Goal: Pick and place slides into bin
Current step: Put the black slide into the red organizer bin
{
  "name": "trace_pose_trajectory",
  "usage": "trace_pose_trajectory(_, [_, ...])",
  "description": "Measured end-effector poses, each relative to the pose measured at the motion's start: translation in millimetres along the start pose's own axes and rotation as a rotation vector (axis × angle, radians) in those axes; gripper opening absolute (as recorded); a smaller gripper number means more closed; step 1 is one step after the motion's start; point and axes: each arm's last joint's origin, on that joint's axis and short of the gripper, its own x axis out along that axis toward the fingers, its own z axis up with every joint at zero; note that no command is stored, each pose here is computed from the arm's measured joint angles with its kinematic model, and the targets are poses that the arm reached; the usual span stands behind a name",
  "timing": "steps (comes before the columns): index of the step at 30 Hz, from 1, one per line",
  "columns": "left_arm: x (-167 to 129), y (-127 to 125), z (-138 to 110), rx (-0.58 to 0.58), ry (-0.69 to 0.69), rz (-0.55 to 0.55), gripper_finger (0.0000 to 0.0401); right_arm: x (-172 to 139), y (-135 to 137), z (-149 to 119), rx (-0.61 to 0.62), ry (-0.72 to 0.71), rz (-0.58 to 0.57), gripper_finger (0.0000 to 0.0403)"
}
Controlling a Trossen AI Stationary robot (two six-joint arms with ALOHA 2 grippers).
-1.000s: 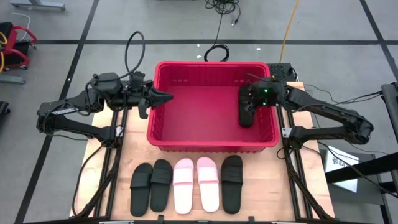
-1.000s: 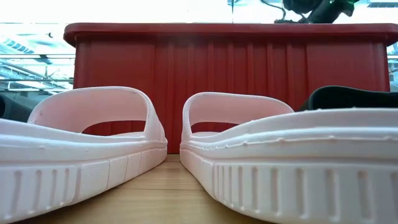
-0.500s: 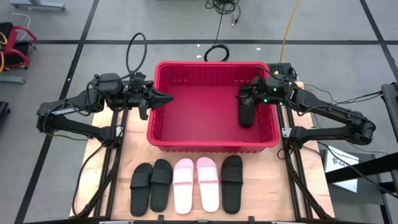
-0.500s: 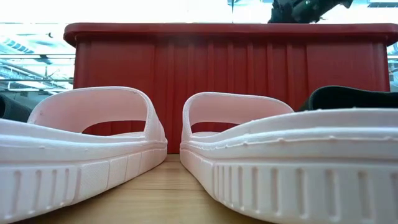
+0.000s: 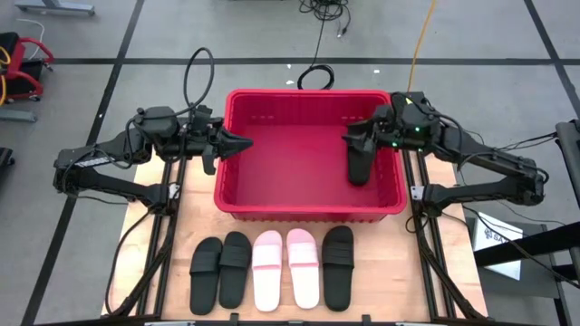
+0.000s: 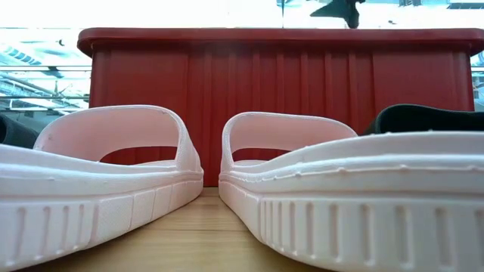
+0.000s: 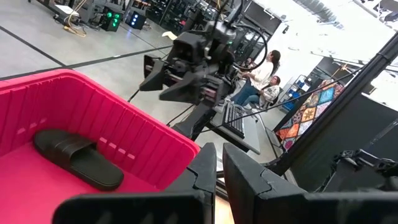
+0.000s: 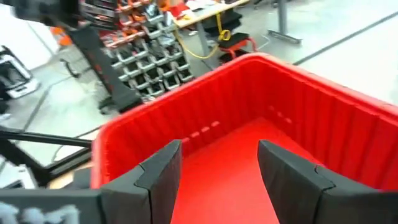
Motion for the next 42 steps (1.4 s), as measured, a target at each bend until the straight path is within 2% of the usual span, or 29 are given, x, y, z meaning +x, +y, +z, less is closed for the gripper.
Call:
trace_pose_trajectory(6, [0.0, 0.0, 0.0, 0.004, 0.0, 0.0, 0.0026, -1.4, 21.5, -0.3, 0.052, -0.004, 0.113, 0.0201])
trace_pose_trajectory(16, [0.0, 0.0, 0.0, 0.004, 0.0, 0.0, 0.0026, -11.3, 54.3, 20.2, 0.116, -0.251, 0.358, 0.0201])
trace_pose_trajectory(22, [0.0, -0.5, -0.3, 0.002, 0.011, -0.019, 0.0026, -6.5, 66.9, 13.1, 0.222, -0.187, 0.422, 0.0201])
trace_pose_trajectory(26, [-0.1, -2.0, -1.2, -0.007, 0.042, -0.067, 0.0026, 9.1, 82.9, 3.6, 0.295, -0.133, 0.479, 0.0201])
trace_pose_trajectory(32, [-1.9, -4.9, -2.3, -0.001, 0.093, -0.155, 0.0026, 32.7, 114.9, -7.4, 0.343, -0.168, 0.618, 0.0201])
trace_pose_trajectory(42, [-5.8, -6.4, -0.1, -0.064, 0.08, -0.158, 0.0026, 29.5, 157.7, -34.5, 0.458, -0.025, 0.768, 0.0201])
